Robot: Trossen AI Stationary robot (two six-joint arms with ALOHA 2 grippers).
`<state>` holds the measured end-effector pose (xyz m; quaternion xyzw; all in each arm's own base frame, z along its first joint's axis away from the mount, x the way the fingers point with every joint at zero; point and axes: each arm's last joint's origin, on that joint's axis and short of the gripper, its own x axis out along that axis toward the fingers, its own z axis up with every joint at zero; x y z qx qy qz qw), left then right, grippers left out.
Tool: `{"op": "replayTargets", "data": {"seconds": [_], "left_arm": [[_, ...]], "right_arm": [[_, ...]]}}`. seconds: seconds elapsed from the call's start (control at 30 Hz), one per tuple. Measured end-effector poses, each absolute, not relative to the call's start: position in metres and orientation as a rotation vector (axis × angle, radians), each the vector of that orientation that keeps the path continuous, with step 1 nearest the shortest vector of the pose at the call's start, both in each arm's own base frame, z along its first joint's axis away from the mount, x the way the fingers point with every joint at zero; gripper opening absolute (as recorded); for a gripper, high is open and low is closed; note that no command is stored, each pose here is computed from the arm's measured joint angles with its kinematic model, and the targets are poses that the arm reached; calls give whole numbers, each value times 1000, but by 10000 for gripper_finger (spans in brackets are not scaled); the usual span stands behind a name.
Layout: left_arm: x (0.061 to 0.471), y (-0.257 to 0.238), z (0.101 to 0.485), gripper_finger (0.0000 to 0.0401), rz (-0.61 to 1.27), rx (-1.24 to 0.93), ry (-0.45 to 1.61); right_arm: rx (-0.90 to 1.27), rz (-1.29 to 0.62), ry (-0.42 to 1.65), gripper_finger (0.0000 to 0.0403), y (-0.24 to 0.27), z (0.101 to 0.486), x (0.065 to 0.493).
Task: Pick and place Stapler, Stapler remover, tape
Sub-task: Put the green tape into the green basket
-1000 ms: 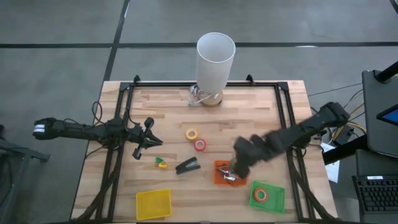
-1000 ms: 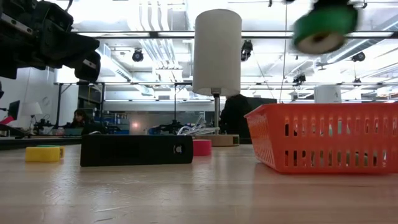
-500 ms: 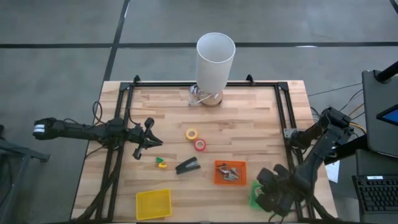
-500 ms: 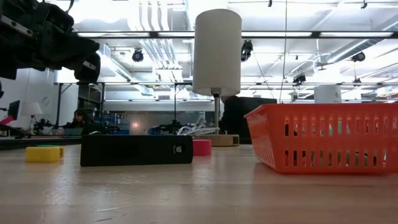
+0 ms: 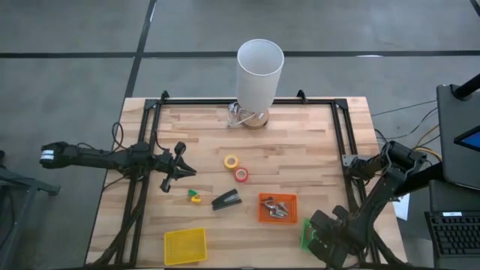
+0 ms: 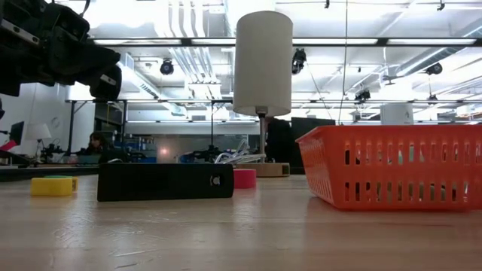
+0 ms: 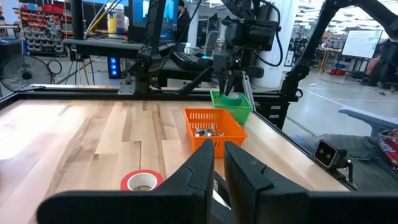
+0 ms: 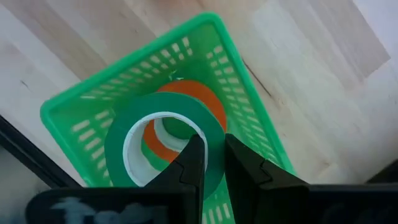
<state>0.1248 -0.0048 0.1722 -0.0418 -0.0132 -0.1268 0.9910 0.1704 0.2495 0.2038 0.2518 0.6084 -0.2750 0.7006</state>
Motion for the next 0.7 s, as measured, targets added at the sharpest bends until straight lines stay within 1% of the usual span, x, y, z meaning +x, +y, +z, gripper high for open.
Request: {"op": "replayTargets", "data": {"seconds": [0.3, 0.43, 0.7], "left_arm": [[125, -5, 172, 39, -254, -84, -27], [125, -5, 172, 39, -254, -84, -27], [125, -5, 172, 39, -254, -84, -27]], "right_arm": [[551, -640, 1341, 38, 245, 190, 168], [579, -602, 1342, 38, 245, 180, 168], [578, -606, 1339, 41, 243, 176, 167]]}}
